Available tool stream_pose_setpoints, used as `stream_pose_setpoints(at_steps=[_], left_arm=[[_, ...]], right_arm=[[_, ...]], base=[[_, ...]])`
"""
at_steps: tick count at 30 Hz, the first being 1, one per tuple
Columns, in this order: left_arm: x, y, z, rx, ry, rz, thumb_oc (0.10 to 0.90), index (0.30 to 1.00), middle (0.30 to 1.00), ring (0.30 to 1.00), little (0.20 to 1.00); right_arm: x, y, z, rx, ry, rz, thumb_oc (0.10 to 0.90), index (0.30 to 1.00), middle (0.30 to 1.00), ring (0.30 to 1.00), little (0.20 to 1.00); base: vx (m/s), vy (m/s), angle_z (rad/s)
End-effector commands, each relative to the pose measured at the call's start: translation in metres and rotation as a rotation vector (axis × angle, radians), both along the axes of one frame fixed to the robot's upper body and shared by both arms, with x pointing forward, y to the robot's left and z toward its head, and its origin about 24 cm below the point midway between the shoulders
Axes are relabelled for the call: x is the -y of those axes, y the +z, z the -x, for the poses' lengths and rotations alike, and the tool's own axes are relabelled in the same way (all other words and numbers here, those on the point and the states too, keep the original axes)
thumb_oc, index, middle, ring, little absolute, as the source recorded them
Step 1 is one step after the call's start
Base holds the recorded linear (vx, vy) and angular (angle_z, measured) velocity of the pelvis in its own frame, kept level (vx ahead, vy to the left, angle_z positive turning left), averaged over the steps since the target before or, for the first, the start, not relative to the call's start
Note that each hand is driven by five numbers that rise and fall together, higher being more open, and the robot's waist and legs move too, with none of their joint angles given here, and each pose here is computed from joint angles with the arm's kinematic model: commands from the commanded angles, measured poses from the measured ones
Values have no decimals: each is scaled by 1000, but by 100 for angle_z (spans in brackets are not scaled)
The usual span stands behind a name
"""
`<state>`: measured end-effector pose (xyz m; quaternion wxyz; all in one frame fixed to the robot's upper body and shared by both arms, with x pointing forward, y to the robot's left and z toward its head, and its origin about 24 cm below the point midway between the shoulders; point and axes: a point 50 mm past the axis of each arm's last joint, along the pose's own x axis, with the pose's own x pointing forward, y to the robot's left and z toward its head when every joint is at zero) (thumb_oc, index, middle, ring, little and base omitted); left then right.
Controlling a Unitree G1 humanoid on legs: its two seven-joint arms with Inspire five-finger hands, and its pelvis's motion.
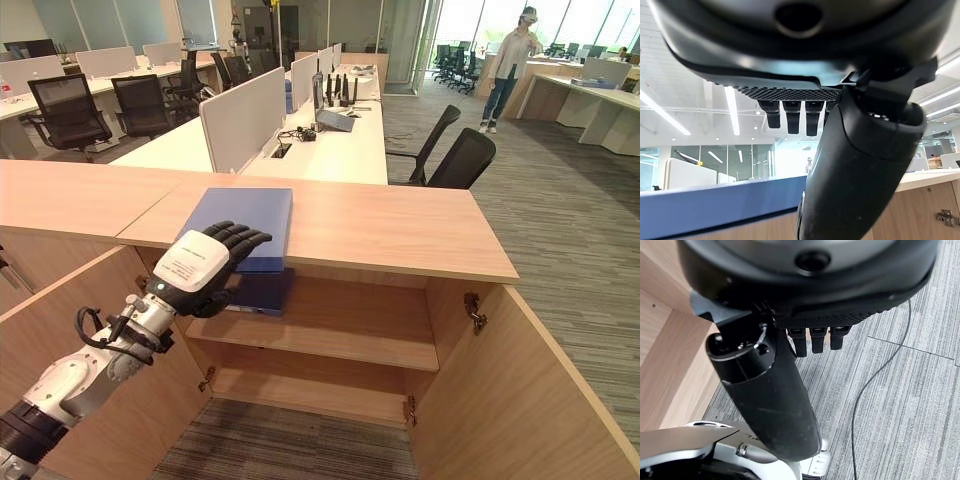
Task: Put the empty folder in the office cabinet
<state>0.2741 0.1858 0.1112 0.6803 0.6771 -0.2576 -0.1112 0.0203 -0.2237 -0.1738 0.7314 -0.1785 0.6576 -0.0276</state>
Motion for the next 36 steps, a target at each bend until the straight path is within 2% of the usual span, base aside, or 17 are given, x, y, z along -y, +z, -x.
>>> stream_pose_setpoints(at_steps=[1,8,16,24,36], left_arm=[[5,69,-27,278,8,89,800,900,900,900,900],[-1,64,-38,264,82,124,800,900,900,900,900],[-19,85,-61,352,212,31,800,900,900,900,900],[-19,88,-69,354,228,-18,800,900,900,900,900],[-17,62,-72,235,237,-4,800,900,900,900,900]], right_arm=[[23,7,-28,48,63,80,800,900,900,900,900],[23,7,-30,52,61,81,800,900,900,900,900],[25,9,-35,67,89,81,800,900,900,900,900],[27,9,-33,58,97,84,800,900,900,900,900],[29,9,-30,47,86,93,800,900,900,900,900]], base=[[0,0,0],[0,0,0],[0,0,0],[0,0,0],[0,-2,-6]])
